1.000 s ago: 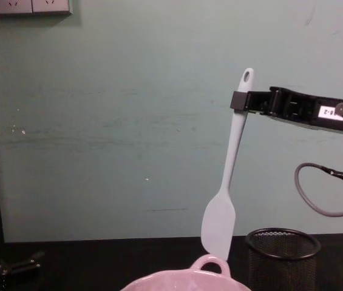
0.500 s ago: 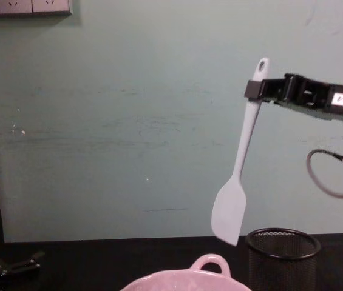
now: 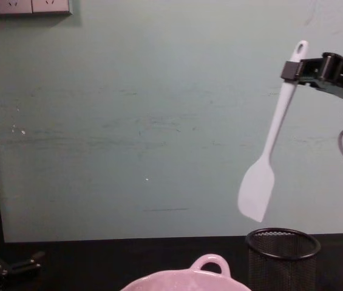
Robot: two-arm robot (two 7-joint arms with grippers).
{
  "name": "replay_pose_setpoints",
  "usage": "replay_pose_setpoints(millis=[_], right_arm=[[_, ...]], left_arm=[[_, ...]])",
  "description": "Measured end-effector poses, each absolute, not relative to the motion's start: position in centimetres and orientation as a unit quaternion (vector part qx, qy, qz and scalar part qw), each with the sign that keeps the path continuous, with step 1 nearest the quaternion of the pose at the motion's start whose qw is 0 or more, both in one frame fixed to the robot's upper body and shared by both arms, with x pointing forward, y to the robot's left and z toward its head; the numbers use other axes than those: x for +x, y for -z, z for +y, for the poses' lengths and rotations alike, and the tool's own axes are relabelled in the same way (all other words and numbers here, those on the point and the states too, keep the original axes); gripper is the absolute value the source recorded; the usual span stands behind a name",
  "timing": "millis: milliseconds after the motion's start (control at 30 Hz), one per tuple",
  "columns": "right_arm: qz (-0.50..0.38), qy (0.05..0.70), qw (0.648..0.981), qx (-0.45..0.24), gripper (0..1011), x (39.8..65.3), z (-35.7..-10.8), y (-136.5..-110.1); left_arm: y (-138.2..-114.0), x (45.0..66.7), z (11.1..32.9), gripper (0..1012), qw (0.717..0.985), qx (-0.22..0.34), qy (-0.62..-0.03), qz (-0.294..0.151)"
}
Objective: Use the one hand to pick up the spoon and stir the clear water in the bowl.
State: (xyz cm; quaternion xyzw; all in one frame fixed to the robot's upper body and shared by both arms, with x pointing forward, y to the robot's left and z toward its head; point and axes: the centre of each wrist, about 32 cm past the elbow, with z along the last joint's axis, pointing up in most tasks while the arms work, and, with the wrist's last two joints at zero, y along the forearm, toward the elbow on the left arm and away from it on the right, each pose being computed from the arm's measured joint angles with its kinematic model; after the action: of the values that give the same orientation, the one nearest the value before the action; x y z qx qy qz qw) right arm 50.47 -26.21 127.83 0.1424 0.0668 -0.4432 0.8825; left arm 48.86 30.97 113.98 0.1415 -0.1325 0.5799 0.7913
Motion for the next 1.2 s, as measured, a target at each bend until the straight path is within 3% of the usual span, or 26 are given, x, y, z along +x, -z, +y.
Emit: replay_pose_setpoints(millis=[500, 1200], right_arm=[[0.067, 0.493, 0.857, 0.135, 118, 52.7, -28.4, -126.1], [0.081, 0.507, 0.852, 0.101, 118, 54.4, -28.5, -122.6]], left_arm=[[-114.0, 48.9, 31.0, 1011, 0.791, 0.141, -0.58, -0.132], [-114.0, 48.9, 31.0, 1011, 0.791, 0.141, -0.58, -0.132]])
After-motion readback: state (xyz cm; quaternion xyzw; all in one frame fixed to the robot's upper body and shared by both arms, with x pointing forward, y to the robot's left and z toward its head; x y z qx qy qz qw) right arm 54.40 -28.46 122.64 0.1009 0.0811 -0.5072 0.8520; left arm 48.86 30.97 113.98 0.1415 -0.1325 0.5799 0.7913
